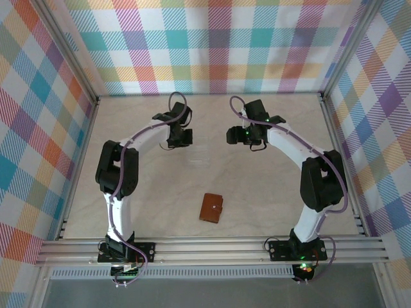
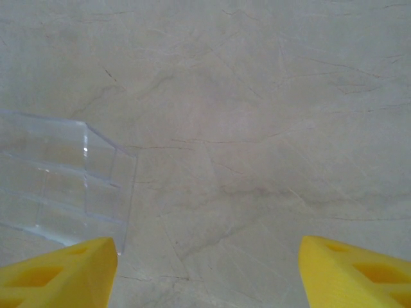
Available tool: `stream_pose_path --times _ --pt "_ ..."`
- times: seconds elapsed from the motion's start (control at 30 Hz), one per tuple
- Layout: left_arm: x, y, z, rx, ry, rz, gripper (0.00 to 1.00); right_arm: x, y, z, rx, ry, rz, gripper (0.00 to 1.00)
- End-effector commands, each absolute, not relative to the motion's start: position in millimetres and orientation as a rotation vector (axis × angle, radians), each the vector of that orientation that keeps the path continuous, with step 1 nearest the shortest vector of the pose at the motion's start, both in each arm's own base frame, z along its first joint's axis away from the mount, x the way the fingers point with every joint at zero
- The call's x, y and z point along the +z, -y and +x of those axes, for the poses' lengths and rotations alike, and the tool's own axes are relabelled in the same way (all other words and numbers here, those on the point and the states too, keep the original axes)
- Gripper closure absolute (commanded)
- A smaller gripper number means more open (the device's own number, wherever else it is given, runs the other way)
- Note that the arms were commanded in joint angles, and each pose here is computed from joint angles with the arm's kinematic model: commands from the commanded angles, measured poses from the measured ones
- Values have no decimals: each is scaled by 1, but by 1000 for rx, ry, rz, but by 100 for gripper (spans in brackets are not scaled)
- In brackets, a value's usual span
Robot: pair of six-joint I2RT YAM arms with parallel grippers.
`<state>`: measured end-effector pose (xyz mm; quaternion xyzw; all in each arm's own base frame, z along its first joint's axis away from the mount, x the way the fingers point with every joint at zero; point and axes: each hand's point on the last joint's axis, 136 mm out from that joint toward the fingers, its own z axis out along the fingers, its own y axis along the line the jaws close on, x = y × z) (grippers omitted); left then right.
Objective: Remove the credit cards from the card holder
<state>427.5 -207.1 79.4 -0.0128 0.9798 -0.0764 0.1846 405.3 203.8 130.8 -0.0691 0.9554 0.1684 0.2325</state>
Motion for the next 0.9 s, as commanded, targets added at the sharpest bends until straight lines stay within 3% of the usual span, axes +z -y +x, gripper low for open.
stream_pose_path --times 0.0,0.1,0.33,0.57,0.87 --pt "75 210 407 -150 -2815 -60 96 149 -202 401 444 -2595 -228 25" --pt "73 213 404 -142 -2824 -72 93 147 -201 396 449 -2613 -234 24" --pt "96 214 400 -171 -2776 -66 70 154 -201 379 496 -2640 -247 24" --pt "130 213 384 -241 -2750 -18 68 151 -209 335 692 -2729 -148 30" --pt "139 239 323 -721 -2724 -54 65 124 -234 253 886 -2940 -9 32"
